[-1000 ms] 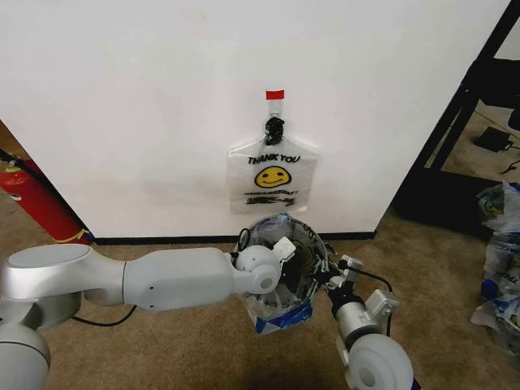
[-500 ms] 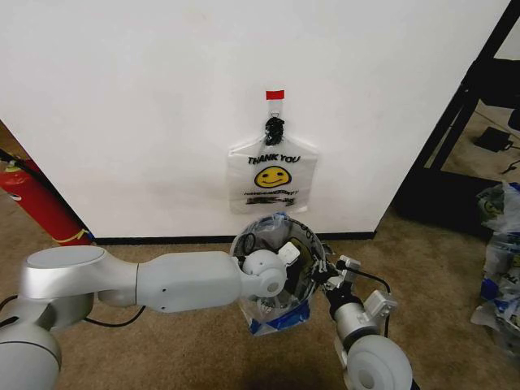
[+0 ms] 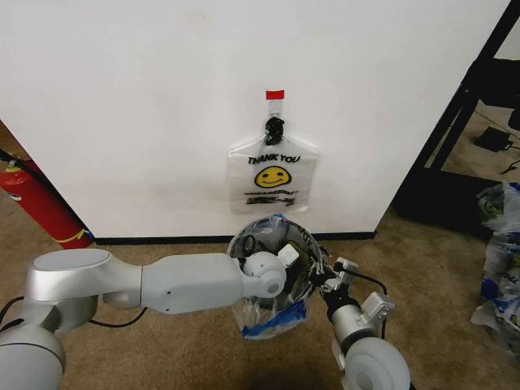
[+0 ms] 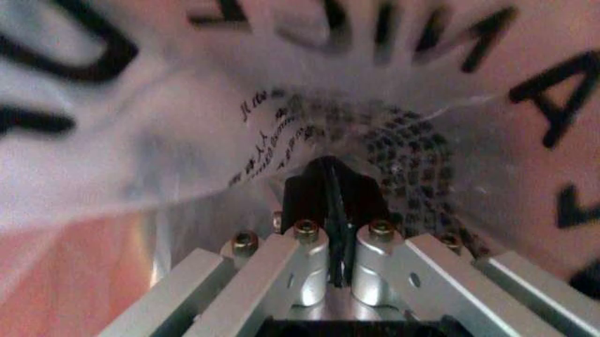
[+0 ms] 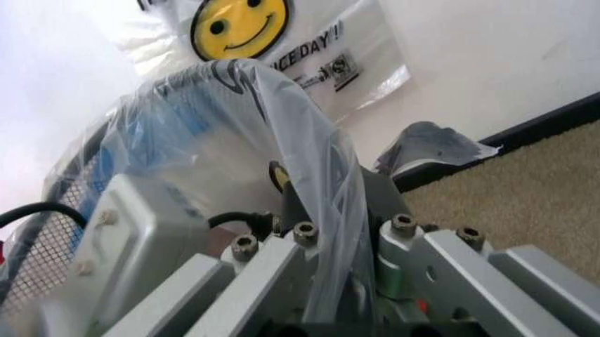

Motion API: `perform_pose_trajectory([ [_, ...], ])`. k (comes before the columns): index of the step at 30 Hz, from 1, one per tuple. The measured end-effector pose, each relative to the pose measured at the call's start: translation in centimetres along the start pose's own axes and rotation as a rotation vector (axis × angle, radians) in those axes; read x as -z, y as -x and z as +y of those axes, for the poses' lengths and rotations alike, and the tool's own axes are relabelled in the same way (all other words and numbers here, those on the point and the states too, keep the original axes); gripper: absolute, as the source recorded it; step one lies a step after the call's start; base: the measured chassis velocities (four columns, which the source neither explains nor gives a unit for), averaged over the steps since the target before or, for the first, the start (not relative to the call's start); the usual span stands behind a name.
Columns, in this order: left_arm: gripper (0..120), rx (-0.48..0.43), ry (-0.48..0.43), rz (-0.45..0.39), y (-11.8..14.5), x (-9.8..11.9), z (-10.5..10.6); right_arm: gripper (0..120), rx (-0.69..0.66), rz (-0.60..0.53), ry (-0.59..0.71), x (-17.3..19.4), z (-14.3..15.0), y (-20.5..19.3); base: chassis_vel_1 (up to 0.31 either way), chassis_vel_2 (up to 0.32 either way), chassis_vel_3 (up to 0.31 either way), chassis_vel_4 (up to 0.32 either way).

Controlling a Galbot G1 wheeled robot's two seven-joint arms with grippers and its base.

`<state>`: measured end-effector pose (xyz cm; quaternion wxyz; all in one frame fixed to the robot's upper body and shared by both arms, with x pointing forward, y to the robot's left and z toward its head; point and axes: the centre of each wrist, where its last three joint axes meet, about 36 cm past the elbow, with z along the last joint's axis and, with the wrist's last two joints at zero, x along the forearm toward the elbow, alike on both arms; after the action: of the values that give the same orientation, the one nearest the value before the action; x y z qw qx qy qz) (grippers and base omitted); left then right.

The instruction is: Pick up the garbage bag from the wall and place it over the trash bin.

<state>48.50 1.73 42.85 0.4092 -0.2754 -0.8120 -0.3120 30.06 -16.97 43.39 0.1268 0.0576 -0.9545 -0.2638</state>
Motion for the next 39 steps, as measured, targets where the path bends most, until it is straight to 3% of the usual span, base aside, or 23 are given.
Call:
perform_pose_trajectory([
  [4, 0, -0.016, -0.005, -0.029, -1.5, 0.2, 0.2, 1, -0.020, 0.004, -0.010, -0.1, -0.7, 0.5, 0.000, 0.000, 0.000, 0.000],
  [15, 0, -0.098, -0.017, -0.213, -10.0, 0.4, 1.8, 1, -0.088, 0.017, 0.016, -1.0, -2.2, 3.0, 0.000, 0.000, 0.000, 0.000],
  [16, 0, -0.125, -0.035, -0.281, -13.1, -0.2, 2.1, 1, -0.100, 0.019, 0.032, -1.1, -2.4, 3.4, 0.000, 0.000, 0.000, 0.000],
  [18, 0, -0.136, -0.057, -0.321, -14.9, -0.7, 2.6, 1, -0.106, 0.017, 0.037, -1.0, -2.5, 3.5, 0.000, 0.000, 0.000, 0.000],
  [21, 0, -0.131, -0.088, -0.382, -17.0, -1.7, 3.6, 1, -0.112, 0.014, 0.038, -0.8, -2.7, 3.6, 0.000, 0.000, 0.000, 0.000],
  [24, 0, -0.116, -0.110, -0.508, -18.4, -5.2, 4.8, 1, -0.120, 0.009, 0.040, -0.3, -3.1, 3.5, 0.000, 0.000, 0.000, 0.000],
  [26, 1, -0.113, -0.110, -0.519, -18.4, -5.6, 4.9, 1, -0.121, 0.008, 0.040, -0.2, -3.2, 3.5, 0.000, 0.000, 0.000, 0.000],
  [32, 30, -0.065, -0.101, -0.537, -18.2, -11.5, 4.3, 1, -0.136, 0.009, 0.052, 0.0, -3.4, 3.4, 0.000, 0.000, 0.000, 0.000],
  [34, 31, -0.067, -0.099, -0.536, -18.3, -11.7, 4.1, 1, -0.136, 0.009, 0.053, 0.0, -3.4, 3.4, 0.000, 0.000, 0.000, 0.000],
  [39, 53, -0.105, -0.073, -0.533, -19.1, -13.3, 2.5, 1, -0.146, 0.009, 0.059, 0.1, -3.4, 3.4, 0.000, 0.000, 0.000, 0.000],
])
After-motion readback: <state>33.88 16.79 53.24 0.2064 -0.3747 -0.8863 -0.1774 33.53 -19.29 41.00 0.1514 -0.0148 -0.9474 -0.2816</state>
